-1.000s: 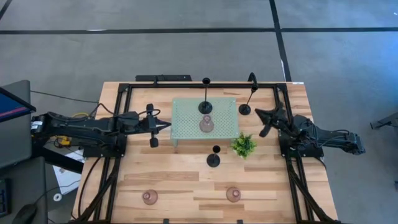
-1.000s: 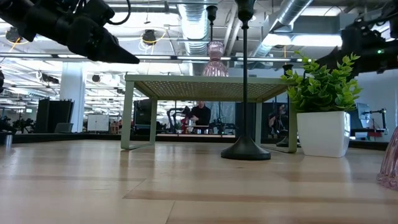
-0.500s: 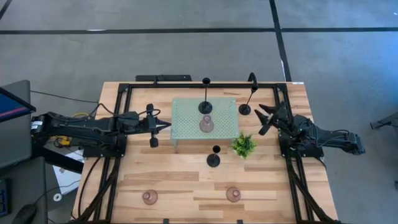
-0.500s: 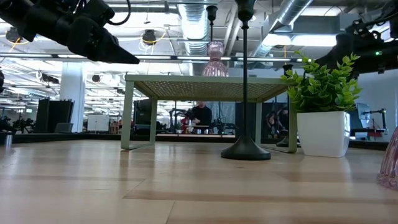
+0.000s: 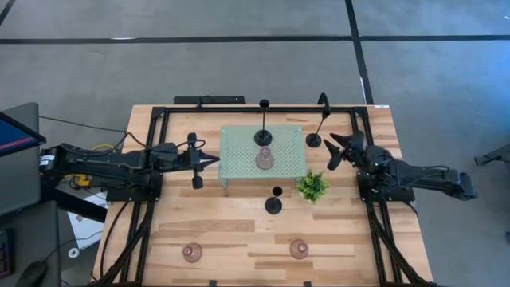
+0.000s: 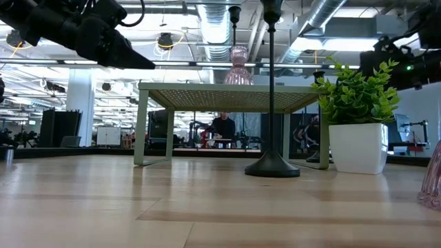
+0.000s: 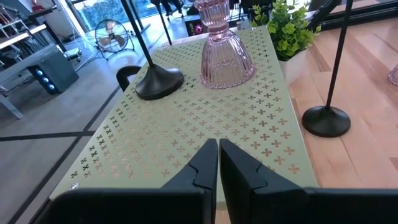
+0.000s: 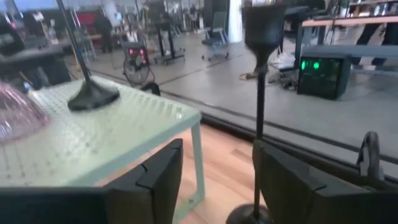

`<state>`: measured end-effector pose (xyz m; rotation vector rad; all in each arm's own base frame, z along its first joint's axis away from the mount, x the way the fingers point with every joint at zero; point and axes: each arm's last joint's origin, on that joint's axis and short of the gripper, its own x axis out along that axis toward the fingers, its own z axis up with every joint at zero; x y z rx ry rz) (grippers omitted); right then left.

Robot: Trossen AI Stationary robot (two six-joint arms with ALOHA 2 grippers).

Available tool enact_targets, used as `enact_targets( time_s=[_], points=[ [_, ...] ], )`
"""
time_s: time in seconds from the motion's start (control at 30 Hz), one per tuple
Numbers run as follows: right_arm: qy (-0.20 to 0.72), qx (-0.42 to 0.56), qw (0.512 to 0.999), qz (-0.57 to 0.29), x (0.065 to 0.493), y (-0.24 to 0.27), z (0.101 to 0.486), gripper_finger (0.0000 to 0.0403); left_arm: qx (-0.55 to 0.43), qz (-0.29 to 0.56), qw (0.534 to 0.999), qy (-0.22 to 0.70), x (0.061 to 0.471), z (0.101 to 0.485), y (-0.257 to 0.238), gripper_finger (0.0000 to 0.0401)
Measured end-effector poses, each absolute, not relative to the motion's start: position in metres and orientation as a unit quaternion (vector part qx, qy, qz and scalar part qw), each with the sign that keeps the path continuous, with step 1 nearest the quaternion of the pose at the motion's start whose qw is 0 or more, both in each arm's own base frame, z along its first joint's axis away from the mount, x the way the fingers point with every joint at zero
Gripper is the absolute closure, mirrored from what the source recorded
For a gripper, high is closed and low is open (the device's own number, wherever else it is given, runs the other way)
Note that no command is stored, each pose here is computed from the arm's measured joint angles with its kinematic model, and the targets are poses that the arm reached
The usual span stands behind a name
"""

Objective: Pick & Place candle stick holders
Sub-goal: Align the top black candle holder on the shelf with the black candle holder

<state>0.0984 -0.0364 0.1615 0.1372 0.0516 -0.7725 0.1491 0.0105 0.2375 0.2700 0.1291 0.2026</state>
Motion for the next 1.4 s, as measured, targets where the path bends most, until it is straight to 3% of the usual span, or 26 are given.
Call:
enact_targets(
  time_s=[0.17, 0.6, 1.4],
  points=[
    [0.025, 0.063, 0.913, -0.402, 0.105, -0.04, 0.162, 0.0236, 0.135, 0.101, 0.984, 0.063, 0.149, 0.238, 0.01, 0.0384],
    [0.004, 0.069, 0.896, -0.439, 0.121, -0.055, 0.162, 0.0219, 0.135, 0.101, 0.984, 0.063, 0.149, 0.238, 0.01, 0.0384],
    [0.014, 0.071, 0.879, -0.471, 0.148, -0.088, 0.161, 0.0229, 0.135, 0.101, 0.984, 0.063, 0.149, 0.238, 0.01, 0.0384]
  ],
)
